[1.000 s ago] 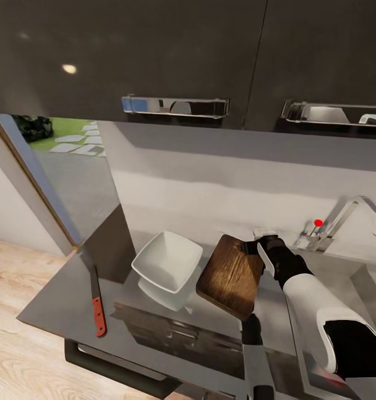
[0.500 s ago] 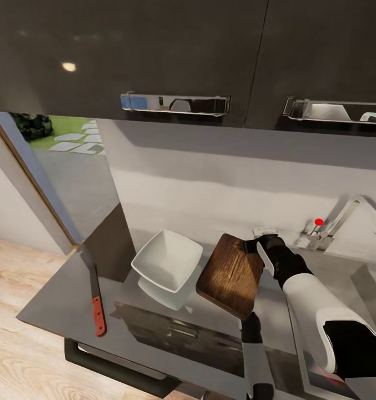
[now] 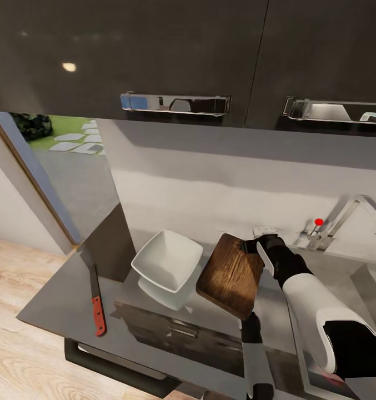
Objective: In the kitchen, take the Vidalia onion out of the sink, dice it on the chopping board with the paring knife, put the diced onion into the bowl on the countertop, then place both the paring knife and the chopping board into the sink.
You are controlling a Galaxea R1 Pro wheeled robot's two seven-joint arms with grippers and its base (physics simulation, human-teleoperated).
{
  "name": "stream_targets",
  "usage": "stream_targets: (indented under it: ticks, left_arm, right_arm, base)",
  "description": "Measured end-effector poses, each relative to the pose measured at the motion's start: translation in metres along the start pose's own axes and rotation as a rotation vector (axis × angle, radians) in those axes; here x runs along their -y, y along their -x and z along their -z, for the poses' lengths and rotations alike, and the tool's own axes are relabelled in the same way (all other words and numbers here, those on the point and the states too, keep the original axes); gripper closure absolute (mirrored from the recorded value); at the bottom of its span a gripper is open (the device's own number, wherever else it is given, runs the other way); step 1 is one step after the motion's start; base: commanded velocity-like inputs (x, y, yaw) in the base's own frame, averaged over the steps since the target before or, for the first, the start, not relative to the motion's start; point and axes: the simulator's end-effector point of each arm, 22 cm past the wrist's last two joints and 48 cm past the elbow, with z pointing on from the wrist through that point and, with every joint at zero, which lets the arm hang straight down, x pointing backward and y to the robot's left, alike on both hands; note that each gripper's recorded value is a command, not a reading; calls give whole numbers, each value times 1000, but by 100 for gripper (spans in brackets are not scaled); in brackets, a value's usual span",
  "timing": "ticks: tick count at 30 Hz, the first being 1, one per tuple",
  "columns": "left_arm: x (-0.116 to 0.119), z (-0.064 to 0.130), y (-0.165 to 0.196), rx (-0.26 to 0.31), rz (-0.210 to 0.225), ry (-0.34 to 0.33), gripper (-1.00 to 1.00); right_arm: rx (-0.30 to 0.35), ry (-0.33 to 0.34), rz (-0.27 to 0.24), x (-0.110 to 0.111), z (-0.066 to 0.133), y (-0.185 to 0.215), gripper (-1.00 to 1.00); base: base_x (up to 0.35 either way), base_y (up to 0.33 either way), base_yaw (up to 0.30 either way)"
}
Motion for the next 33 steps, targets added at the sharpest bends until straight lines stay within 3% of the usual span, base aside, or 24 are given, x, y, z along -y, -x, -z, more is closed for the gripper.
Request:
stream_targets:
  ticks: [1,33]
  left_arm:
    - [0,0,0,0,0,0,-100]
    - [0,-1,5,14,0,0,-100]
  right_arm:
    - [0,0,1,0,0,0,100]
    - [-15,-3,-3,2,3,-4,100]
  base:
    - [0,0,0]
    - [0,0,0]
